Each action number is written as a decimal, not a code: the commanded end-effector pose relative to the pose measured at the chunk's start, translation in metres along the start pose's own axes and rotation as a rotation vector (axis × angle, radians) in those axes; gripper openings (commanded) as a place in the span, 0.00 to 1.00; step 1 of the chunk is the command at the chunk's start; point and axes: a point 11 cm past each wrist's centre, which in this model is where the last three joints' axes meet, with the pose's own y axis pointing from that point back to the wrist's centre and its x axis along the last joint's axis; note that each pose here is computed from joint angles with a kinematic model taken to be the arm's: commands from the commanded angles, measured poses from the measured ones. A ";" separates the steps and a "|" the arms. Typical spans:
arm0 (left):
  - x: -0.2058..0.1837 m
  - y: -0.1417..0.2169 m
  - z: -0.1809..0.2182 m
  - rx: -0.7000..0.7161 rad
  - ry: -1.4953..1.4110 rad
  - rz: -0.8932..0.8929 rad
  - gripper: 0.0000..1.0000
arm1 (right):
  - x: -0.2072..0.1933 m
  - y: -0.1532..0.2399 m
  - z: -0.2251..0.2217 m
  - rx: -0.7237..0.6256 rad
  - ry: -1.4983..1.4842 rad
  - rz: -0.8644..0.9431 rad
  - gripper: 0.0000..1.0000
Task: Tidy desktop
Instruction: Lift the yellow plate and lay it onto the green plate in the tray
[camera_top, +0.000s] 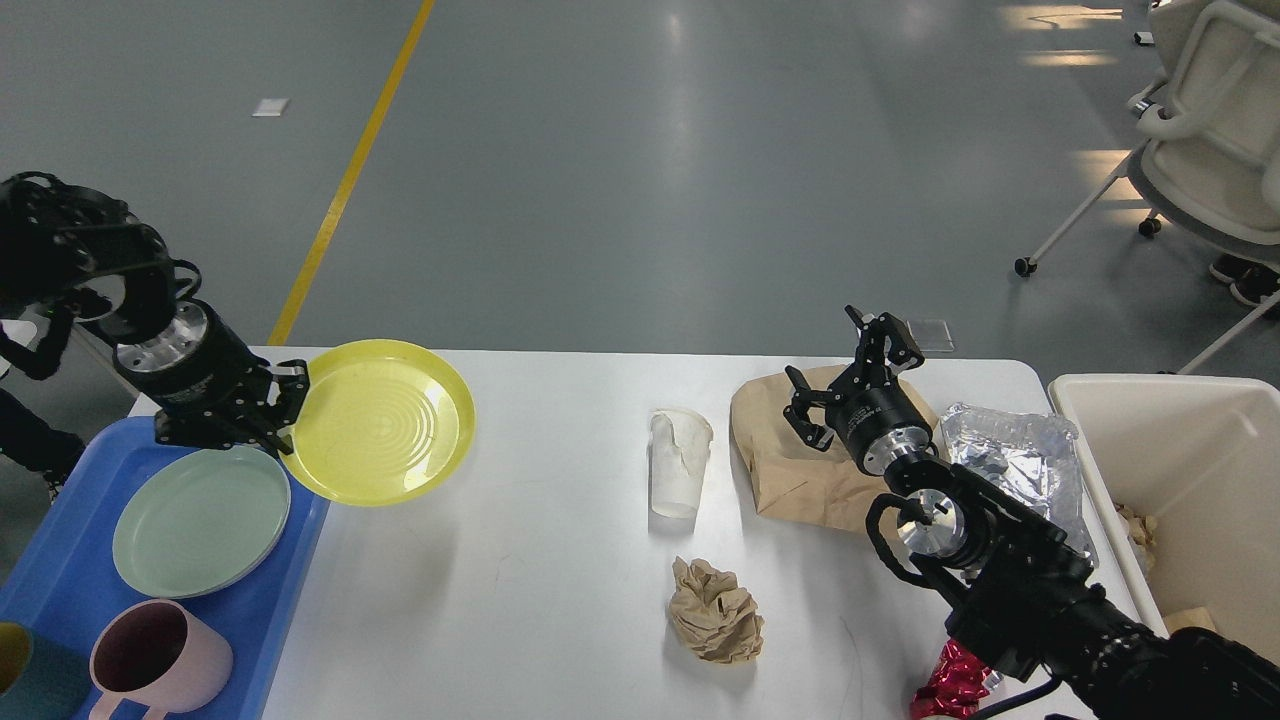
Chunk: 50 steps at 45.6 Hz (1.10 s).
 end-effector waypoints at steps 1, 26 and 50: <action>0.012 0.011 -0.037 -0.015 0.094 0.033 0.00 | 0.000 0.000 0.000 0.000 0.000 0.000 1.00; 0.045 -0.028 -0.148 0.091 0.246 0.193 0.00 | 0.000 0.000 0.000 0.000 0.000 0.000 1.00; 0.024 -0.060 -0.175 0.127 0.275 0.134 0.00 | 0.000 0.000 0.000 0.000 0.000 0.000 1.00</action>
